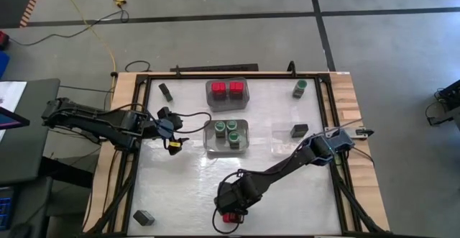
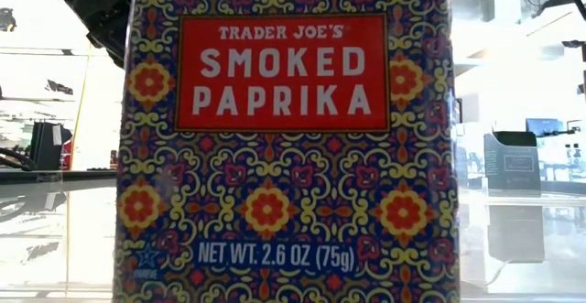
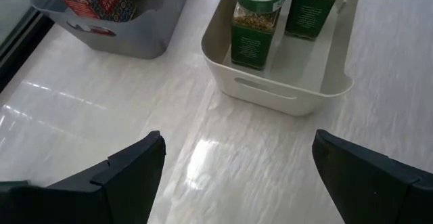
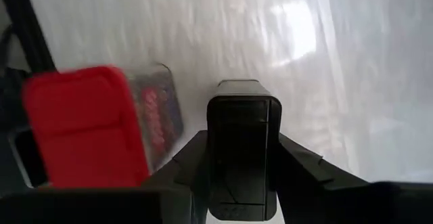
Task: Sort spices by type
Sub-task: Put the black spice can into the transparent bin
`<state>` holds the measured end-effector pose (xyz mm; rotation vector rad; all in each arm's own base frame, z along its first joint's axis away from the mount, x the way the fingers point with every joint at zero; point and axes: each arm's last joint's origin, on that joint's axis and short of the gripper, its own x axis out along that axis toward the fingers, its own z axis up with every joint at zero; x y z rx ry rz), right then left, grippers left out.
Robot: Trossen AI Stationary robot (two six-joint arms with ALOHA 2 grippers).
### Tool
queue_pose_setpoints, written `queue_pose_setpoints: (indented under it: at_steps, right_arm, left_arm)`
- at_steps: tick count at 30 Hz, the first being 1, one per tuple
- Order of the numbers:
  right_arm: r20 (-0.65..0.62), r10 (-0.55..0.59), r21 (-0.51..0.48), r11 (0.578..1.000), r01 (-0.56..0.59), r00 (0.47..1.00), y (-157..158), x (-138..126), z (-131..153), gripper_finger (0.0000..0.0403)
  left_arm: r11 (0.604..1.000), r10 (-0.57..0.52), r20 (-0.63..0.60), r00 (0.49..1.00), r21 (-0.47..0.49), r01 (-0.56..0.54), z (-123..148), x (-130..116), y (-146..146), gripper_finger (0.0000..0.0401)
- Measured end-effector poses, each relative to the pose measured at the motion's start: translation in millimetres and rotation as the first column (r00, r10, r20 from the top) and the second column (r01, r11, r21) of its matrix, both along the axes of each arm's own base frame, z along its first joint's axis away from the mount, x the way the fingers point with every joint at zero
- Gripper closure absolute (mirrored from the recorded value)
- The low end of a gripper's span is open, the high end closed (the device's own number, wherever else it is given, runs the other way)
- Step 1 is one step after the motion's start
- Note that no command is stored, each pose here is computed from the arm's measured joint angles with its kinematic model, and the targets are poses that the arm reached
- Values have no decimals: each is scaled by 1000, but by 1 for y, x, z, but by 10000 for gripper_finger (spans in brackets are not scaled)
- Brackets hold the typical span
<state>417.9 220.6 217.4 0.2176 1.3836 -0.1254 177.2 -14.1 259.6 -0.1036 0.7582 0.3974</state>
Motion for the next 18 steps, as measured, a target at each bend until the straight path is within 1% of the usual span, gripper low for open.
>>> queue_pose_setpoints:
  at_steps: [3, 7, 9, 11, 13, 14, 16, 18]
  right_arm:
    - [-18, 39, -16, 999, -39, 999, -2, -7, 9, 254]
    - [25, 97, -20, 995, -96, 995, -8, -16, 37, 254]
    - [30, 131, -59, 990, -129, 991, -13, -23, 50, 254]
    - [4, 163, -119, 980, -161, 987, -19, -32, 60, 254]
    - [-40, 171, -183, 967, -176, 984, -30, -43, 70, 254]
    - [-66, 173, -198, 963, -183, 983, -38, -49, 75, 254]
    - [-88, 172, -205, 961, -187, 981, -54, -59, 84, 254]
    - [-71, 172, -209, 961, -183, 983, -71, -70, 92, 254]
  left_arm:
    - [1000, 0, 0, 1000, 0, 0, 0, 0, 0, 42]
    - [1000, 7, 3, 1000, -6, -7, 0, 0, 0, 42]
    - [1000, 14, 6, 1000, -14, -14, 0, 0, 0, 42]
    - [999, 26, 12, 1000, -25, -26, 0, 0, 0, 42]
    - [999, 36, 16, 999, -35, -36, 0, 0, 0, 42]
    - [999, 37, 17, 999, -35, -37, 0, 0, 0, 42]
    - [999, 37, 19, 999, -36, -36, 0, 0, 0, 42]
    - [999, 37, 19, 999, -36, -37, 0, 0, 0, 42]
